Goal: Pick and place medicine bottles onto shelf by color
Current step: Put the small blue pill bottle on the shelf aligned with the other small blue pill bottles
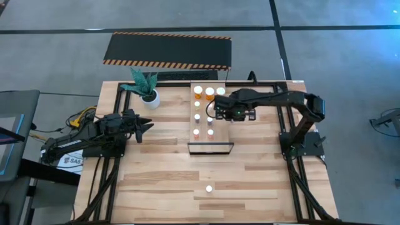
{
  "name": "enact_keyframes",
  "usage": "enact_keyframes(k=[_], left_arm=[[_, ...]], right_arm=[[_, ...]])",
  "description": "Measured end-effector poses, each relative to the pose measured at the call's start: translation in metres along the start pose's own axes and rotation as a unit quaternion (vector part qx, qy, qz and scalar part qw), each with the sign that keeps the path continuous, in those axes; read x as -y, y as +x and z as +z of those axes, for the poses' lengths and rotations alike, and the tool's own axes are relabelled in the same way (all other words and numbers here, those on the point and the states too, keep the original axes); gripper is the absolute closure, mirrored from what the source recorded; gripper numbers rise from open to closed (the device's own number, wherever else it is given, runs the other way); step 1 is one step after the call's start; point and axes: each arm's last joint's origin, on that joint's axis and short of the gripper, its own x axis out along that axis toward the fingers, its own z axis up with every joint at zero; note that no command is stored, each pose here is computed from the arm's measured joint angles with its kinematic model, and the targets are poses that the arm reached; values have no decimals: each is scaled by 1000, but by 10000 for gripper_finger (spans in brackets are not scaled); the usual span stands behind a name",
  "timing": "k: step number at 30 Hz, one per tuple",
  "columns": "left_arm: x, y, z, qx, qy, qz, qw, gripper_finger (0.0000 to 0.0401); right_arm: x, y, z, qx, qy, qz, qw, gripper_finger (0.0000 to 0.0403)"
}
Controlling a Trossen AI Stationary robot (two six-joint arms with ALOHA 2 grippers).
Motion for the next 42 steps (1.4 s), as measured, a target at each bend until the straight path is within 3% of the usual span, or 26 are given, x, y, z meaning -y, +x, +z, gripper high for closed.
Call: enact_keyframes(k=[20,42], left_arm=[[0,0,0,0,0,0,1000,273],[0,0,0,0,0,2,1000,273]], right_arm=[[-20,4,-19,33,-56,56,996,284],[-55,19,-16,11,-110,14,994,279]])
